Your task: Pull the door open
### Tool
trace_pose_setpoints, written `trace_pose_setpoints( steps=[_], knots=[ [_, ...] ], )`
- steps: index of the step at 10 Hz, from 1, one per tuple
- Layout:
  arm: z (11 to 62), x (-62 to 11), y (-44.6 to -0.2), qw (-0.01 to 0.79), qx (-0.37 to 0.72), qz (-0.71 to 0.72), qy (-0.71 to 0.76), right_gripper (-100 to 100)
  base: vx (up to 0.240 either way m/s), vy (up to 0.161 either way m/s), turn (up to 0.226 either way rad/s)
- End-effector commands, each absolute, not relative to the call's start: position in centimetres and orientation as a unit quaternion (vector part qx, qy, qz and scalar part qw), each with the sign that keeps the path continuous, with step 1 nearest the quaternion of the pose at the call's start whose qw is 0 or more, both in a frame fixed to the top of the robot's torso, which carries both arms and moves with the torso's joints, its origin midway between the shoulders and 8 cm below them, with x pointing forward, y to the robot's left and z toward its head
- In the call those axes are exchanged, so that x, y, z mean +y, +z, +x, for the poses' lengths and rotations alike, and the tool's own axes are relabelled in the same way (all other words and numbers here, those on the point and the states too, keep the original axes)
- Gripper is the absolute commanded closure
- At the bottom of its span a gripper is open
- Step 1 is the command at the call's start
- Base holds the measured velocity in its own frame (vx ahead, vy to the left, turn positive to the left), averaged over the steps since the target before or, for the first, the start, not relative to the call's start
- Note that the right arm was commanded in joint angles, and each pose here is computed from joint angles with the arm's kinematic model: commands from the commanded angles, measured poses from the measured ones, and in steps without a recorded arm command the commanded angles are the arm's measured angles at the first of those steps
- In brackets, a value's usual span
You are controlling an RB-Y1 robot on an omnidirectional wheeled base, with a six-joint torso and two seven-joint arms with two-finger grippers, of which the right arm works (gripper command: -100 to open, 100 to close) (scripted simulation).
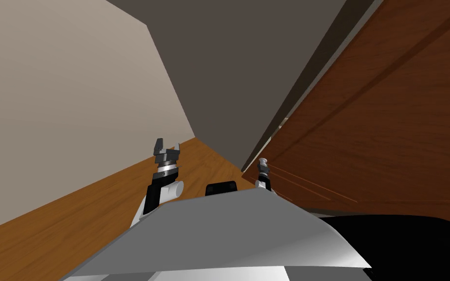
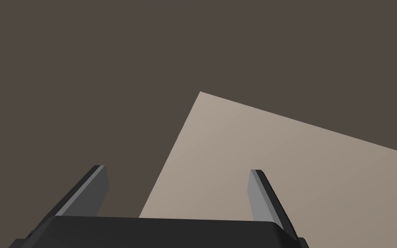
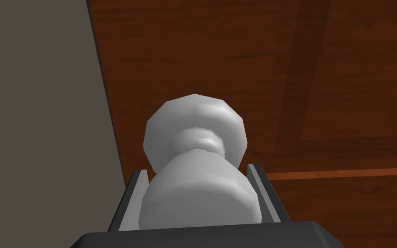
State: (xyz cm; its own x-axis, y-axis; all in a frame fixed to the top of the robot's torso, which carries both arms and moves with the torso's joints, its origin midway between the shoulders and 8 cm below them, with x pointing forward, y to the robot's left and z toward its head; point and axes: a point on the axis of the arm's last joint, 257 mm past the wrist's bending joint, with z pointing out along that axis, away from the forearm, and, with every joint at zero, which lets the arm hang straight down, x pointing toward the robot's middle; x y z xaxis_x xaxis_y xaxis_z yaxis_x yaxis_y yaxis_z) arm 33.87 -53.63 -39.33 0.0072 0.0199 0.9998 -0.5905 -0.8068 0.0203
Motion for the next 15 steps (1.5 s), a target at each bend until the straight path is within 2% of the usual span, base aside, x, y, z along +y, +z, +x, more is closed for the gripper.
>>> trace_pose_setpoints(
  steps=[1,6,15],
  knots=[
    [34.0,-53.4,-39.4,0.226,-0.212,0.673,0.672,100,-0.030,-0.003,0.003],
    [34.5,-52.7,-39.4,0.215,-0.202,0.677,0.674,100,-0.040,-0.002,0.017],
    [36.5,-49.3,-39.4,0.166,-0.162,0.689,0.686,100,-0.225,0.019,0.064]
  ],
)
